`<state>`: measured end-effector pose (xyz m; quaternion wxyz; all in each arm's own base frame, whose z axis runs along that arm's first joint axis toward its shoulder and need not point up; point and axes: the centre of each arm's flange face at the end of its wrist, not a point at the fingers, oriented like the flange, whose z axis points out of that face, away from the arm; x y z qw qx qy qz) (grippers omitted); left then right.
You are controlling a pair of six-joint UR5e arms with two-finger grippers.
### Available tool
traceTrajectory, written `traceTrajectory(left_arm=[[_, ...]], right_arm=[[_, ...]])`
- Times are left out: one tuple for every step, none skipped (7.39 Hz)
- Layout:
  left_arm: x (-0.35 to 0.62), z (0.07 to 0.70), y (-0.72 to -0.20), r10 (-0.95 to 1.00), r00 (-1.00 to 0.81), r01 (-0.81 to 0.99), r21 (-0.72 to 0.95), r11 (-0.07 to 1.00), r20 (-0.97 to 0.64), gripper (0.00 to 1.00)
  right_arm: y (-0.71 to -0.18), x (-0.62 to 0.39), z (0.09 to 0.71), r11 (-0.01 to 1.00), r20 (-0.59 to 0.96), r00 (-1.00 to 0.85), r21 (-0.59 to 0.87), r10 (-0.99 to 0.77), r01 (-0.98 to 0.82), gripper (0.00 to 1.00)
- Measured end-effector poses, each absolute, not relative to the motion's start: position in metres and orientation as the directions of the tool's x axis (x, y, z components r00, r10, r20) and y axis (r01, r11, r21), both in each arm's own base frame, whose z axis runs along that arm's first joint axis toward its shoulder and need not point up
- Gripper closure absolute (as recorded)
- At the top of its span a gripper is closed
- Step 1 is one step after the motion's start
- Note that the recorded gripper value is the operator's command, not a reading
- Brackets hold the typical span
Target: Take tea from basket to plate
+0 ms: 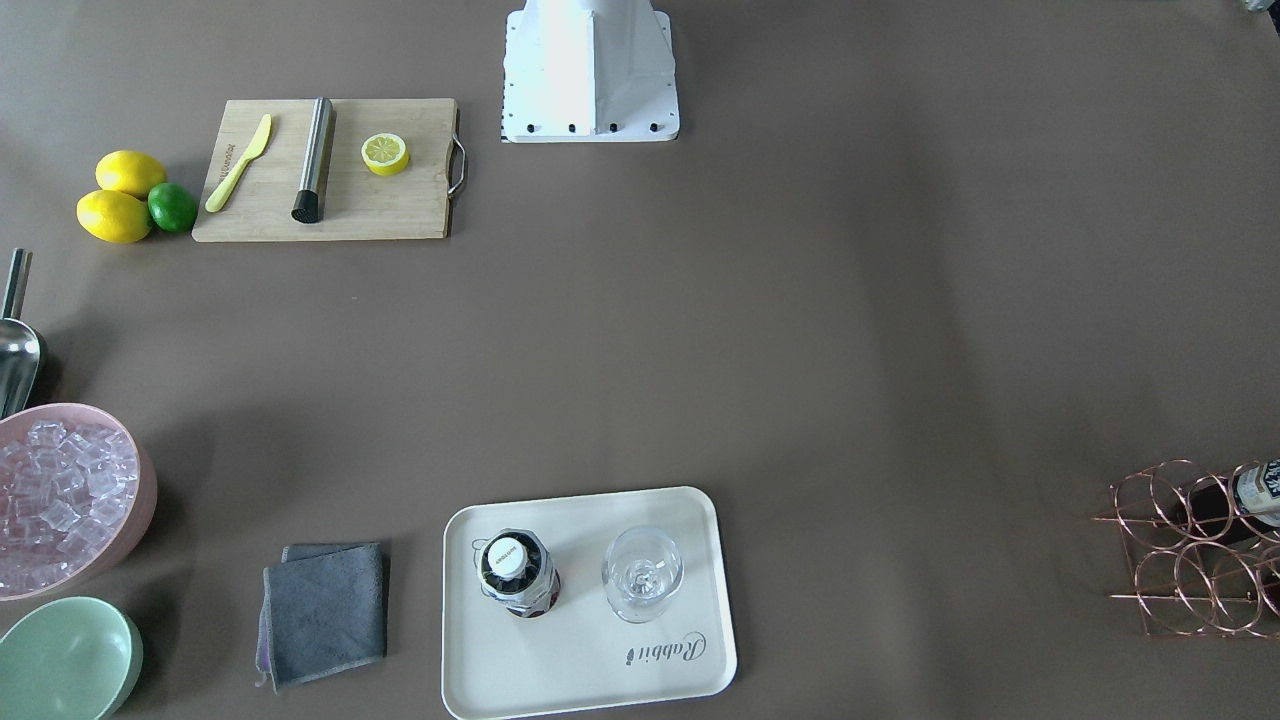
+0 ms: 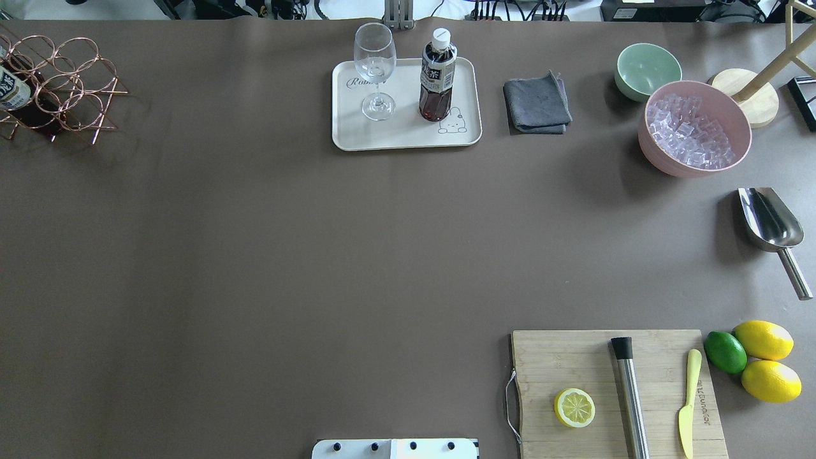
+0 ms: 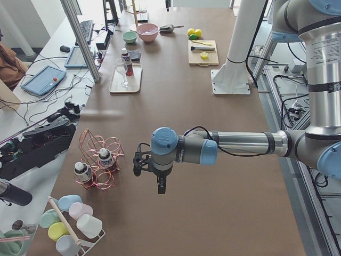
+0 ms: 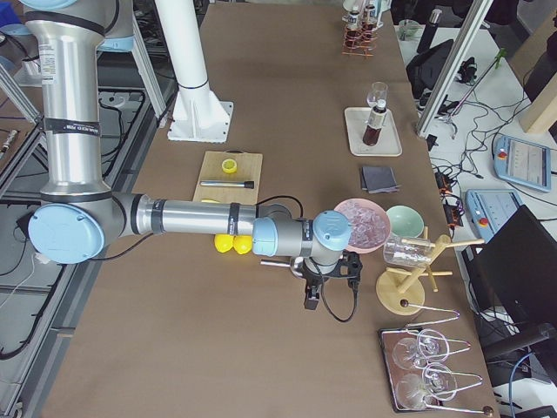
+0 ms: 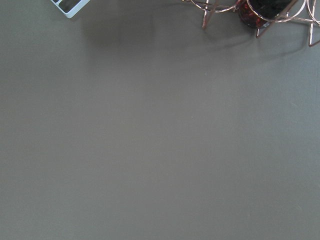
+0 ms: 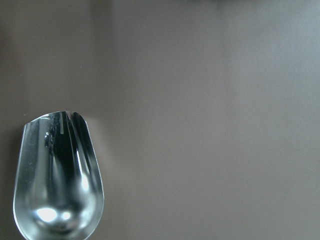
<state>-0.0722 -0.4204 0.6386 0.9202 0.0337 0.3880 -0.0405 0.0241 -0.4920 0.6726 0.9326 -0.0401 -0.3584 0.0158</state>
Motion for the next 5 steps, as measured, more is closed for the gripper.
traceTrajectory(left_arm=[[-0.0709,0.6389,-0.4206,-0.018,0.700,0.077,0.051,0.996,-0.714,0.03],[-0.0699,0.6390,-0.4208,-0.002,0.702,0.064,0.060,0.996,-0.712,0.03],[-0.0695,0.6391,-0.4206,0.004,0.702,0.059,0.064,0.996,-0.712,0.03],[-0.0691,0.6390,-0.4199,0.007,0.701,0.056,0.065,0.996,-0.713,0.03],[-0.0689,0.6397,-0.4192,0.006,0.700,0.056,0.063,0.996,-0.714,0.03]], right_arm=[[-0.4920,0.0241,0.6726,0.996,0.667,0.743,-0.086,0.058,-0.001,0.01],[-0.4920,0.0241,0.6726,0.996,0.667,0.743,-0.086,0.058,-0.001,0.01],[-0.4920,0.0241,0.6726,0.996,0.667,0.743,-0.086,0.058,-0.001,0.01],[-0.4920,0.0241,0.6727,0.996,0.667,0.743,-0.086,0.058,-0.001,0.01],[-0.4920,0.0241,0.6727,0.996,0.667,0.743,-0.087,0.059,-0.001,0.01]])
